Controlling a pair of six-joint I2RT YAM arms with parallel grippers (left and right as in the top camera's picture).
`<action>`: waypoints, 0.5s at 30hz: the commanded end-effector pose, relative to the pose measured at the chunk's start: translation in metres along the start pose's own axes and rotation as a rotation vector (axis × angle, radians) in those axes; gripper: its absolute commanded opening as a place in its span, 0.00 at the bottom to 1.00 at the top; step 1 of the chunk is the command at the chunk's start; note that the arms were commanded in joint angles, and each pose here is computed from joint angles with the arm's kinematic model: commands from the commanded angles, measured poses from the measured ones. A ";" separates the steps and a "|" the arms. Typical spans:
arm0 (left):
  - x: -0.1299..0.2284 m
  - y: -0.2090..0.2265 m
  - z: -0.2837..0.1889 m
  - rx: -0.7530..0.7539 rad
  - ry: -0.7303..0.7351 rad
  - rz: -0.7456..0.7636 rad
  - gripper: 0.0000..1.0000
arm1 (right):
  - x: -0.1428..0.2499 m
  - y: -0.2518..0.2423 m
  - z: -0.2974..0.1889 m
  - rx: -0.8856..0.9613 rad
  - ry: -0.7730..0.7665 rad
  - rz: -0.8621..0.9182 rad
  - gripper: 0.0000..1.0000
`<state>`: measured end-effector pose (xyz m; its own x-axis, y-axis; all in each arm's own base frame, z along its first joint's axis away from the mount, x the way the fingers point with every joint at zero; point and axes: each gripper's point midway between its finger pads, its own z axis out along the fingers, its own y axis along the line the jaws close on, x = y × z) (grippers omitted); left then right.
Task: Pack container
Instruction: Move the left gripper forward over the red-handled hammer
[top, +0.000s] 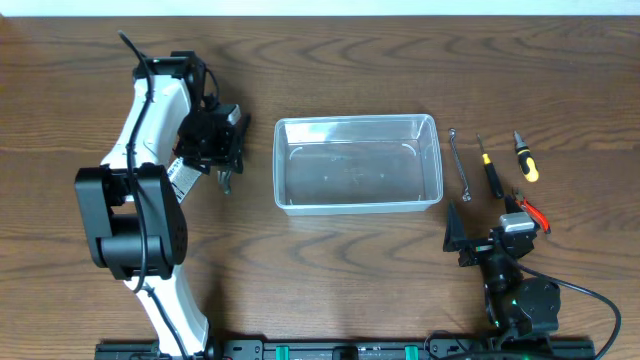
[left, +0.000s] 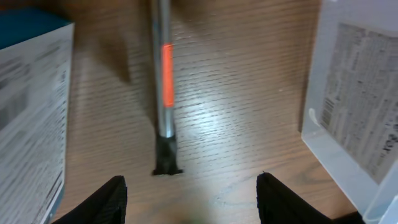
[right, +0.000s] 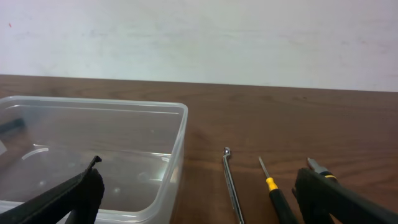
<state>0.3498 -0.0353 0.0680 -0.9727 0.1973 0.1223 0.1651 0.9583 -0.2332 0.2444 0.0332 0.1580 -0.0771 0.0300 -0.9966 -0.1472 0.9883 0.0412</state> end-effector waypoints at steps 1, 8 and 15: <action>0.000 -0.007 0.006 -0.013 0.018 0.049 0.55 | 0.000 -0.004 0.000 0.017 -0.004 -0.001 0.99; 0.001 0.000 0.008 -0.143 0.045 0.090 0.54 | 0.000 -0.004 0.000 0.017 -0.004 -0.001 0.99; 0.000 0.007 0.006 -0.153 0.037 0.071 0.55 | 0.000 -0.004 0.000 0.017 -0.004 0.000 0.99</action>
<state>0.3521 -0.0390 0.0643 -0.9545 0.2700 0.1266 0.2559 0.9596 -0.1173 0.2444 0.0332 0.1580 -0.0771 0.0300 -0.9966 -0.1472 0.9883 0.0412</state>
